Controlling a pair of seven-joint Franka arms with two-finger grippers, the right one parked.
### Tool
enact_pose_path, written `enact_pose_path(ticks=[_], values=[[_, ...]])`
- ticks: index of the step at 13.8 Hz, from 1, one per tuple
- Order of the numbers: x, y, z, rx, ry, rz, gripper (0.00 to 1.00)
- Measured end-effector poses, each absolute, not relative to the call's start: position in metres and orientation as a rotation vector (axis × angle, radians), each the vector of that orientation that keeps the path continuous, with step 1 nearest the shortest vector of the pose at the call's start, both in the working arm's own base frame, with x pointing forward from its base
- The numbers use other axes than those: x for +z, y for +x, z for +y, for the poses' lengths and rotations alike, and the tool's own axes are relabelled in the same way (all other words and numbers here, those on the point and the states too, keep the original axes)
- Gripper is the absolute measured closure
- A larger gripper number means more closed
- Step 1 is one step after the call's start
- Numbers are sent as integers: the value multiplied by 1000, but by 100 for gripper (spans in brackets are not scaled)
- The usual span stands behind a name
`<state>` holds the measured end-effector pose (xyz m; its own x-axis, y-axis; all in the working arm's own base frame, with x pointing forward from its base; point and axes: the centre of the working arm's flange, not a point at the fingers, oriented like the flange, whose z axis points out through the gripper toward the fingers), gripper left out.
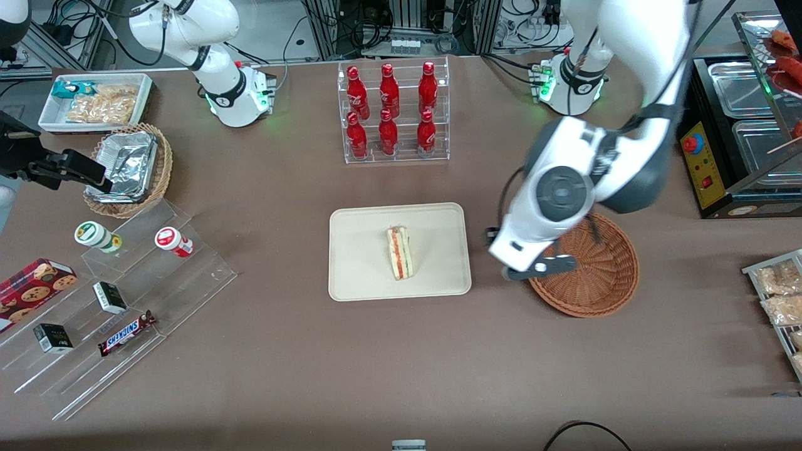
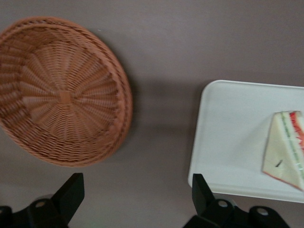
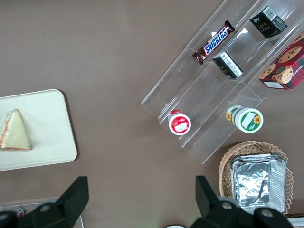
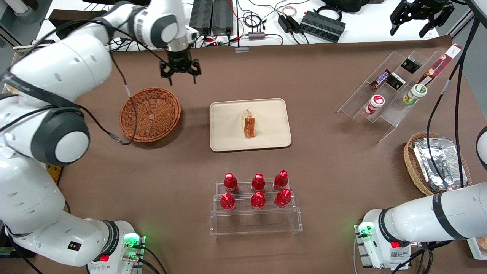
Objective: Place sandwich from basket to tray
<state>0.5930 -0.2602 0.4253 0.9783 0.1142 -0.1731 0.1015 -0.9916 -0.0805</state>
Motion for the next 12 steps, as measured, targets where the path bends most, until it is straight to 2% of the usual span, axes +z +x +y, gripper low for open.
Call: enact_pose_path(ticks=[5,8,12], values=[[462,576,-174,268,-3075,-14,0],[481,561,-140,312,-3067,17,0],[511,548,-109,324,-3071,81,0]])
